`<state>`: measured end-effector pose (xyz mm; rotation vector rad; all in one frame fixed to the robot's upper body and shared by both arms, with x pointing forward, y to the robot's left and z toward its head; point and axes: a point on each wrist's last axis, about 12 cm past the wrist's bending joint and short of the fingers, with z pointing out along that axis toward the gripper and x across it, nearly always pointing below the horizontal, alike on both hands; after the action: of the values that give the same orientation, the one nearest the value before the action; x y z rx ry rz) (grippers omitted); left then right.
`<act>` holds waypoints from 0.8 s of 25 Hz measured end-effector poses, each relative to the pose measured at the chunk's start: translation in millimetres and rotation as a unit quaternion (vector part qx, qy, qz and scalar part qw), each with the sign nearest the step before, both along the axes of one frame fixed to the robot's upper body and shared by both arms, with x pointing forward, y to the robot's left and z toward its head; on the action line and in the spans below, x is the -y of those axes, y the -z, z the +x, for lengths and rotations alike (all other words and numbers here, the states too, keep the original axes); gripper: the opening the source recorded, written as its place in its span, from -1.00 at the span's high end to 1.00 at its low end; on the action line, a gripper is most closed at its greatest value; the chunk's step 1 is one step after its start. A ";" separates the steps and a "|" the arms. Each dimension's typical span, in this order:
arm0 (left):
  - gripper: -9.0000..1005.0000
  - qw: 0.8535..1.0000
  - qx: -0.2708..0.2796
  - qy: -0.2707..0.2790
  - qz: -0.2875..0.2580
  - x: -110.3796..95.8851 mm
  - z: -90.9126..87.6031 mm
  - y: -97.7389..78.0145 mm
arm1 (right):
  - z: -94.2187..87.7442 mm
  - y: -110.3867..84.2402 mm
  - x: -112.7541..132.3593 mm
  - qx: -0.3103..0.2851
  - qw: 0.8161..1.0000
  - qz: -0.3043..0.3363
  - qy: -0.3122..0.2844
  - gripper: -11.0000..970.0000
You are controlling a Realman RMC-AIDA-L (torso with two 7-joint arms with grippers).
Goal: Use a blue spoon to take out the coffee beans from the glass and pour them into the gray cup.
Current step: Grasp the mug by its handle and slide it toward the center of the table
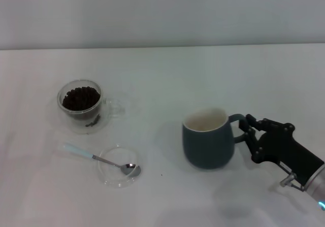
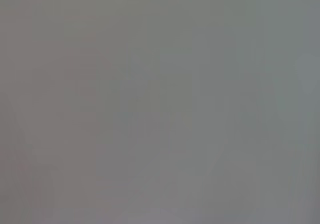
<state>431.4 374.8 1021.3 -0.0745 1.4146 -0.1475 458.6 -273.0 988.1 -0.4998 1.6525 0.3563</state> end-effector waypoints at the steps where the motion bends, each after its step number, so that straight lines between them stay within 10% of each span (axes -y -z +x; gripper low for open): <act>1: -0.74 1.000 0.000 0.000 0.000 0.1 0.3 -0.2 | 0.2 -0.3 -1.9 0.001 1.000 0.001 -0.004 0.70; 20: -0.75 1.000 0.000 -0.004 0.011 -0.1 2.1 -0.2 | 2.8 0.6 -11.5 0.002 1.000 -0.015 -0.024 0.72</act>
<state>433.5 374.8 1021.5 -0.0614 1.4159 -0.1259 461.4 -261.4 987.5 -0.5623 1.6466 0.3665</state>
